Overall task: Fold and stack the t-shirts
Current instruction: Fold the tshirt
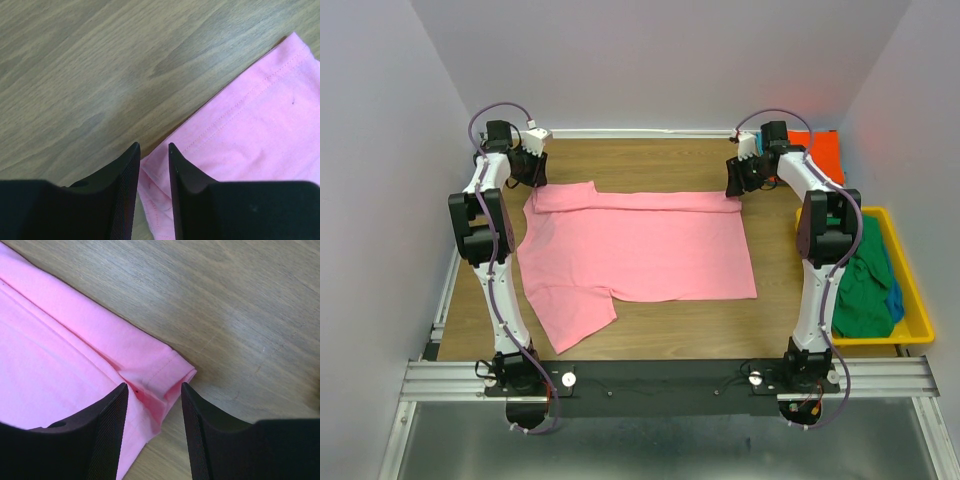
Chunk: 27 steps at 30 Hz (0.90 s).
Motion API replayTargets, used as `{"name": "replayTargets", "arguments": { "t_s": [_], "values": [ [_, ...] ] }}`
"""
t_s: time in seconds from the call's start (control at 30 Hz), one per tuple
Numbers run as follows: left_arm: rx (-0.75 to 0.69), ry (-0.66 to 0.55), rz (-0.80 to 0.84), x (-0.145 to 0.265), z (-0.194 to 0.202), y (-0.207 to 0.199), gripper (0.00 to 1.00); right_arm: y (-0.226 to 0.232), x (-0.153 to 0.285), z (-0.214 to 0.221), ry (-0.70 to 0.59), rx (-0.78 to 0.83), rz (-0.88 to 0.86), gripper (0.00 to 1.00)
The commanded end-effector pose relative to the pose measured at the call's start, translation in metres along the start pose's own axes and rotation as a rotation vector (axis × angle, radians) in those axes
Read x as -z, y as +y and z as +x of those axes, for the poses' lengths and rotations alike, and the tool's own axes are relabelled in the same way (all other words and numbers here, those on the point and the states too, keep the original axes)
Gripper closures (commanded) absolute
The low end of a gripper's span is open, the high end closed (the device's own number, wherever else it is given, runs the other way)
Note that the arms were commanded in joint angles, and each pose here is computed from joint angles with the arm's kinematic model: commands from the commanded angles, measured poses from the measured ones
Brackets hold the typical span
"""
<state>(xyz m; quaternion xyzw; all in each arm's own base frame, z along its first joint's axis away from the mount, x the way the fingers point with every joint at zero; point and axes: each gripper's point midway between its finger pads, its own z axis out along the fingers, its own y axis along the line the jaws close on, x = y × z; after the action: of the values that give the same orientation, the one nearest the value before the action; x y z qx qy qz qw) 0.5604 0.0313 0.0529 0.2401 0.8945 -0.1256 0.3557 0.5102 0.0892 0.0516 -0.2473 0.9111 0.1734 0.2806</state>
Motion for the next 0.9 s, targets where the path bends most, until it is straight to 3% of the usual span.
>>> {"name": "replayTargets", "arguments": {
  "t_s": [0.0,0.13,0.5,0.63,0.87],
  "values": [
    [0.007,0.014,0.003,0.000,0.002,-0.001,0.63,0.003,-0.001,-0.002,0.009,-0.006,-0.009,0.46],
    [0.010,0.026,0.002,-0.002,0.007,-0.001,0.62,0.003,0.000,-0.003,0.006,-0.004,-0.009,0.46],
    [0.013,0.032,0.006,-0.001,0.008,-0.002,0.71,0.001,0.001,-0.004,0.007,-0.003,-0.002,0.47],
    [0.020,0.042,-0.002,-0.001,0.011,-0.001,0.64,0.001,0.000,-0.004,0.007,-0.001,-0.003,0.47],
    [0.024,0.058,-0.010,-0.002,0.016,0.000,0.64,0.003,0.000,0.000,0.015,-0.007,-0.013,0.48]
  ]
}}
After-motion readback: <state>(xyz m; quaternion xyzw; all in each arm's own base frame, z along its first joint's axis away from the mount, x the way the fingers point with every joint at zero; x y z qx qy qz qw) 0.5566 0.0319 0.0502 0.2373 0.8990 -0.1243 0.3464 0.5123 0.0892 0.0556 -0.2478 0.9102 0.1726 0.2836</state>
